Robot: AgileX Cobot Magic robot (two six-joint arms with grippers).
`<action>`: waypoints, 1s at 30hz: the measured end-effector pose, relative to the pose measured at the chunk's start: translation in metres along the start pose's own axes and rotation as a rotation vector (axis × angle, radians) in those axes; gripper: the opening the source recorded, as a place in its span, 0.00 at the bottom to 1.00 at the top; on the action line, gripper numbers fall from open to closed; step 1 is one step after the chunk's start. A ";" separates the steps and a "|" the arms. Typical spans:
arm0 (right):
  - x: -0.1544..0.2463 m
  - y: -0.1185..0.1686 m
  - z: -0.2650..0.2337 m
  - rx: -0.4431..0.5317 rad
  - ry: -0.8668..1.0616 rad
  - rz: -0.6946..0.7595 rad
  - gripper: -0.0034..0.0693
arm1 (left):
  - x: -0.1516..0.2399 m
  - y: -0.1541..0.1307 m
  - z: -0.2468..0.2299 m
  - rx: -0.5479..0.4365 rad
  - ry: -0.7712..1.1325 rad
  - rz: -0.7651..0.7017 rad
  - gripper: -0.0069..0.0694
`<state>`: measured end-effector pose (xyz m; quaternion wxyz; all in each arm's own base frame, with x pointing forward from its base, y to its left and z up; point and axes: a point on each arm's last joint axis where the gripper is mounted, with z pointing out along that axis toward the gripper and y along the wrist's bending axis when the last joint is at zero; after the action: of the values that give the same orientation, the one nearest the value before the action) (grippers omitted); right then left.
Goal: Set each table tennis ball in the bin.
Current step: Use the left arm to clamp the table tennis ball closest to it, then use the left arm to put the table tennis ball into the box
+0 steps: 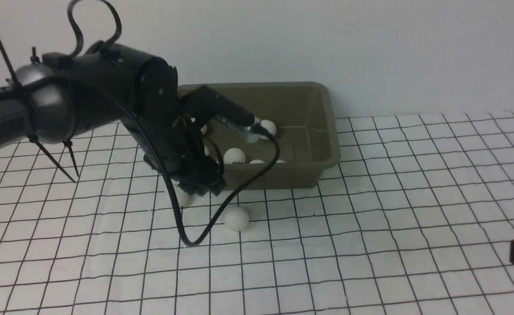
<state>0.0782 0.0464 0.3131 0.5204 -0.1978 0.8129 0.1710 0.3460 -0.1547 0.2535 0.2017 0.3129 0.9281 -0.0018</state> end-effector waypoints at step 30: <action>-0.001 0.000 0.000 0.002 -0.006 -0.001 0.03 | -0.053 0.014 0.065 -0.138 -0.309 0.105 0.65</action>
<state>0.0785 0.0464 0.3136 0.5229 -0.1972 0.8115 0.1708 0.4169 -0.1828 0.2154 0.3628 0.3424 0.8664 0.0246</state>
